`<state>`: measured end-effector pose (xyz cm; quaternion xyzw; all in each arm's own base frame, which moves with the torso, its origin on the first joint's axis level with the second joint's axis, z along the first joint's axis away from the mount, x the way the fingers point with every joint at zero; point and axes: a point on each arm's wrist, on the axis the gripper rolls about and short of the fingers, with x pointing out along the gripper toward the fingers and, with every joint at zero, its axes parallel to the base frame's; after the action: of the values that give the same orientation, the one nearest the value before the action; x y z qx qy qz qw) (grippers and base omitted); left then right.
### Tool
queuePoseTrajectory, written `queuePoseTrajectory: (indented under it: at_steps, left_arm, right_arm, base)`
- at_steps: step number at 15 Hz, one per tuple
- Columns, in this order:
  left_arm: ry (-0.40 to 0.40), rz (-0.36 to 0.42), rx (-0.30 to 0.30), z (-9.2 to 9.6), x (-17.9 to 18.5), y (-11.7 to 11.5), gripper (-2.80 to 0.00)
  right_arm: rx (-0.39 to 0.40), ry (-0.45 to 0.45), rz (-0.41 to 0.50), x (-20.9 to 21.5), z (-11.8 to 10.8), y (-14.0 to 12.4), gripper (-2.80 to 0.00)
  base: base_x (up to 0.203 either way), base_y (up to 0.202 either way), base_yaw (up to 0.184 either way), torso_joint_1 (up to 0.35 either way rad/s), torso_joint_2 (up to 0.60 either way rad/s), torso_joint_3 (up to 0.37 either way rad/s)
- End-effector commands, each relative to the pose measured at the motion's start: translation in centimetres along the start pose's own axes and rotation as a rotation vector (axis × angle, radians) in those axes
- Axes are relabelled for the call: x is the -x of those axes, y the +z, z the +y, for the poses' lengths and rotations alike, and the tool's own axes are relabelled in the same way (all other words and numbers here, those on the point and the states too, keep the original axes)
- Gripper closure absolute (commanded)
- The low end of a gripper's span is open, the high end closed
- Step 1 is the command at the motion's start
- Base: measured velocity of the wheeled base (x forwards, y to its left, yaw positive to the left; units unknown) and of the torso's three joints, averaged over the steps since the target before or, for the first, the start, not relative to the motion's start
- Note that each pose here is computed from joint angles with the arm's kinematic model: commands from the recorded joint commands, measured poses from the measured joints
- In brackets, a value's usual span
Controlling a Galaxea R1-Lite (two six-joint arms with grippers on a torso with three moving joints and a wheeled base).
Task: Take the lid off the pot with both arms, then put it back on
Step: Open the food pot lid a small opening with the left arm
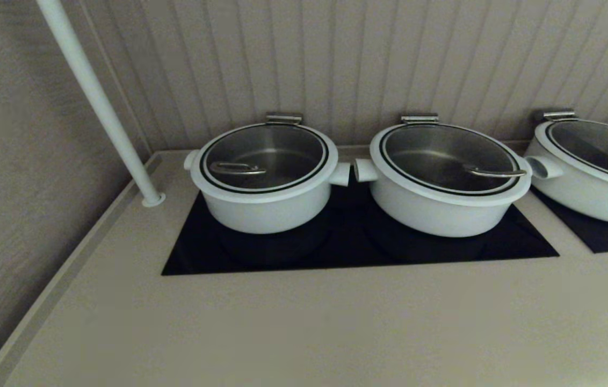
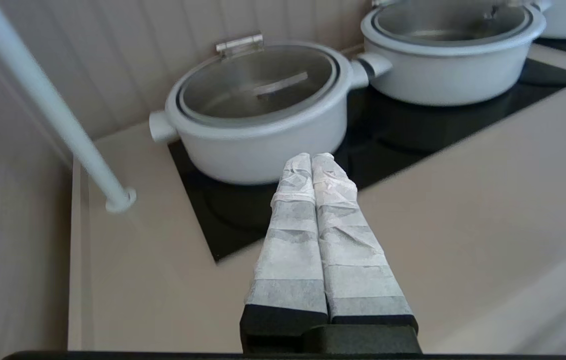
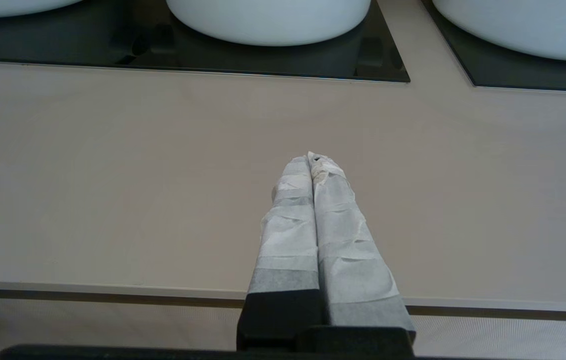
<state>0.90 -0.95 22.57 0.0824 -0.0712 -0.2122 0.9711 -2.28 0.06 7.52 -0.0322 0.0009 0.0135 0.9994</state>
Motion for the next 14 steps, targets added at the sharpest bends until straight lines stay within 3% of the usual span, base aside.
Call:
queuePoseTrajectory:
  at_steps: [1,7,14]
  left_arm:
    - [-0.042,0.073,0.025,1.3,-3.0,0.0,0.00]
    - [-0.198,0.168,0.029,1.5,-6.4,-1.0,0.00]
    - [-0.296,0.229,0.043,1.5,-11.4,-2.4,0.00]
  right_arm:
    - [0.003,0.002,0.000,0.0,0.0,0.0,0.00]
    - [0.017,0.002,0.002,0.0,0.0,0.0,0.00]
    - [0.017,0.003,0.002,0.0,0.0,0.0,0.00]
  base:
    - [0.000,0.000,0.000,0.000,0.00,0.000]
    - [0.000,0.000,0.000,0.000,0.00,0.000]
    - [0.000,0.000,0.000,0.000,0.00,0.000]
